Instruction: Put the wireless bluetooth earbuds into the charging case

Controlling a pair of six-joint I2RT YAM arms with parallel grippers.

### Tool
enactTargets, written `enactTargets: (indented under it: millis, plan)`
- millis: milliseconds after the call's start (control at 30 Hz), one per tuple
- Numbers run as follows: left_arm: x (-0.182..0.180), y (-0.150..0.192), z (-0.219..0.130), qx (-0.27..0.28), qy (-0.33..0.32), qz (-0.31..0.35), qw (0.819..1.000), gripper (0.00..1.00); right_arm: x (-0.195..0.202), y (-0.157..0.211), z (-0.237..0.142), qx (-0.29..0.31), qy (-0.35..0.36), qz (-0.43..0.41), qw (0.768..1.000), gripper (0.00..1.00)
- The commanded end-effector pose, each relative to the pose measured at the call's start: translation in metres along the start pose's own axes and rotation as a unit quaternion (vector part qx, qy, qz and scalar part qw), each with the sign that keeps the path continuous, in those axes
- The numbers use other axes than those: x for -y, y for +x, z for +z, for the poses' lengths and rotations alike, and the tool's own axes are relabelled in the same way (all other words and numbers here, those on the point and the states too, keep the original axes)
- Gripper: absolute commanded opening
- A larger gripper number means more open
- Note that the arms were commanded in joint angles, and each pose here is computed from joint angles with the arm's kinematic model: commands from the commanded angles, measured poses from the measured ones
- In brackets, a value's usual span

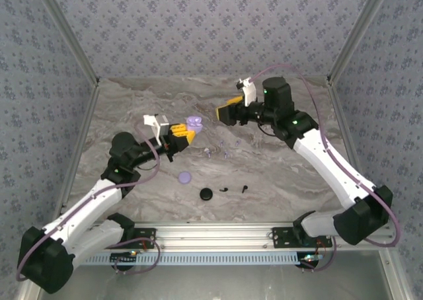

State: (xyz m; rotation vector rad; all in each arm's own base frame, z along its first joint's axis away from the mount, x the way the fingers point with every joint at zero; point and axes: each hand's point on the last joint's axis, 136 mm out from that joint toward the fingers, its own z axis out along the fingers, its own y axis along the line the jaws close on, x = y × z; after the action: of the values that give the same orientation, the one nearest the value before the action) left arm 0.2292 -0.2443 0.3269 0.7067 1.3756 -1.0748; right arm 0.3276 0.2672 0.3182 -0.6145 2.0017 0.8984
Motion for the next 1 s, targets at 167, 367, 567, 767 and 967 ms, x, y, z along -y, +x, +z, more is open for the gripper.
enactTargets:
  millis: [167,367,567,767,967]
  plan:
    - [0.024,-0.017,-0.014,0.026,0.021,0.101,0.994,0.0,0.085,0.111,0.049,-0.198,0.177,0.132,0.955,0.6]
    - [0.027,-0.017,-0.016,0.024,0.025,0.102,0.994,0.0,0.109,0.153,0.087,-0.31,0.234,0.123,0.913,0.55]
    - [0.027,-0.017,-0.016,0.021,0.024,0.098,0.995,0.0,0.13,0.17,0.114,-0.342,0.281,0.125,0.888,0.5]
    - [0.027,-0.014,-0.016,0.015,0.023,0.094,0.995,0.0,0.138,0.186,0.133,-0.364,0.286,0.131,0.877,0.46]
    - [0.025,-0.011,-0.016,0.013,0.02,0.092,0.995,0.0,0.139,0.201,0.144,-0.383,0.286,0.127,0.869,0.43]
